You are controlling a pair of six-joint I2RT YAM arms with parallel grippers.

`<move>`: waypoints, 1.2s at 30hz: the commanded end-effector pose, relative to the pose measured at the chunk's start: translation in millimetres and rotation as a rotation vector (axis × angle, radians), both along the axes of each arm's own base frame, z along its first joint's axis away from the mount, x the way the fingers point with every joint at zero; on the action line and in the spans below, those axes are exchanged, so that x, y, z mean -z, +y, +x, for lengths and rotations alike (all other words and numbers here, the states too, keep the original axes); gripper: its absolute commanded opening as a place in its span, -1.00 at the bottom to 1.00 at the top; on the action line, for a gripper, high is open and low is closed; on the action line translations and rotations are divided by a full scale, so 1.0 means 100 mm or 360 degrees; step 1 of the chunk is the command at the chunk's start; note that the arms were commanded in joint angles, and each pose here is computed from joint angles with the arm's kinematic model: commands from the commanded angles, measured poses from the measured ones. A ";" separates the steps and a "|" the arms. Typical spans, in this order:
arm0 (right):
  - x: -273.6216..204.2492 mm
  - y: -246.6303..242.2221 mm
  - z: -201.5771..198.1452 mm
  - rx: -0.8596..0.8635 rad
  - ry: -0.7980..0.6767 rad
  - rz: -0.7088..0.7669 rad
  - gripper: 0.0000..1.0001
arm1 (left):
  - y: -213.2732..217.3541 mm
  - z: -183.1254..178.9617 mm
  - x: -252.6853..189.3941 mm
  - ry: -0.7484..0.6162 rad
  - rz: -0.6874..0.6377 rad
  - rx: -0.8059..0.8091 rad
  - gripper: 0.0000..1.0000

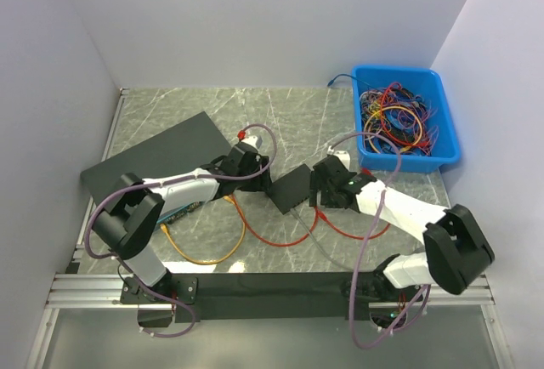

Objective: Insert the plug into the switch port

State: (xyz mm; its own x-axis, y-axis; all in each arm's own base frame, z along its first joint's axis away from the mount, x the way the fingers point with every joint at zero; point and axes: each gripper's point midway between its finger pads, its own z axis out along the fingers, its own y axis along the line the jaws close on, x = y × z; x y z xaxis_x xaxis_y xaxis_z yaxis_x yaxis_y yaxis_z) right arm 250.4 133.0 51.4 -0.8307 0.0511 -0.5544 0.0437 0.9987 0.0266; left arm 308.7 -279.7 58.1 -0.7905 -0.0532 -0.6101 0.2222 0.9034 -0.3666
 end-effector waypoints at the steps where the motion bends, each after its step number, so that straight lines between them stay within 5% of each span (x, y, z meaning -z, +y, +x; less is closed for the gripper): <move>1: 0.08 0.11 0.02 -0.0018 0.0031 0.0072 0.82 | 0.01 0.01 -0.14 -0.0038 -0.0058 -0.0008 0.33; 10: 0.21 0.13 -0.16 0.0030 0.0085 0.0180 0.21 | 0.01 0.00 -0.15 -0.0045 -0.0082 -0.0011 0.32; 36: 0.51 0.29 -0.54 -0.0070 0.0292 0.0138 -0.14 | 0.05 -0.06 -0.19 -0.0054 -0.0105 -0.0018 0.32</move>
